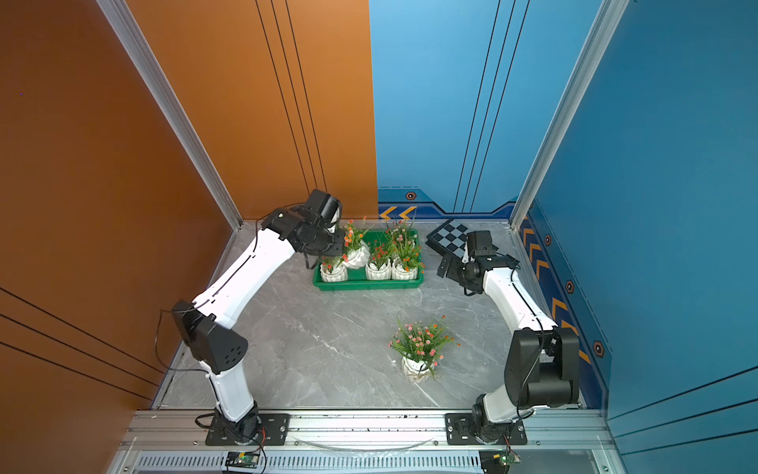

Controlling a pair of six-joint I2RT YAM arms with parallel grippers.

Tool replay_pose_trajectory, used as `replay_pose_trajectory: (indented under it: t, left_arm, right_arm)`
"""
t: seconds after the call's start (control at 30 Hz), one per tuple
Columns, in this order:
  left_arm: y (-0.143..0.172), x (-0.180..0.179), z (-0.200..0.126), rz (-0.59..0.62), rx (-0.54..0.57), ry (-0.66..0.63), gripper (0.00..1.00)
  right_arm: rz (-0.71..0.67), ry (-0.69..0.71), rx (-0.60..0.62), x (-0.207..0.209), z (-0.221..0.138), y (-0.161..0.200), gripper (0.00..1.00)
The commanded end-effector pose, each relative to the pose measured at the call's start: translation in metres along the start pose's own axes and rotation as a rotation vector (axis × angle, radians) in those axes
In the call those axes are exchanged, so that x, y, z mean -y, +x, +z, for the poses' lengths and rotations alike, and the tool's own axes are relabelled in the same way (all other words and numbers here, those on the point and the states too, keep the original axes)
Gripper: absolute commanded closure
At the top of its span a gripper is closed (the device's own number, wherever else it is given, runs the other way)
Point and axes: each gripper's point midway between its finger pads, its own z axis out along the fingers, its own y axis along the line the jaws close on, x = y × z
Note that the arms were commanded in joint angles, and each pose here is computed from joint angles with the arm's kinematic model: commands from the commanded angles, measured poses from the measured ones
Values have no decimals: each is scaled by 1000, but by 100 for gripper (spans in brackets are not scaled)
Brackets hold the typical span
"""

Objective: Put the potted gypsophila into the storage box
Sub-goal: Place the baby's breath potted plant at the storage box.

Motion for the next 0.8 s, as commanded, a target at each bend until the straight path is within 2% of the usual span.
replay_pose_trajectory:
  t: [0.0,0.23,0.37,0.53,0.77]
  left_arm:
    - [-37,-5,-5,4,95,-15,100]
    - [-88,-8,19,-27,184,-13,100]
    - [-106,-11,41,-14,220,-41,100]
    - [-110,-13,73,-6,216,-55,100]
    - [-93,-9,114,15,146,-61,100]
  right_arm:
    - [1,-19,13,-5,-1,-11,0]
    - [3,-30,16,-9,-1,-16,0]
    - [3,-32,14,-11,1,-18,0]
    - [2,-34,9,-11,3,-19,0]
    - [3,-25,-6,-9,9,-18,0]
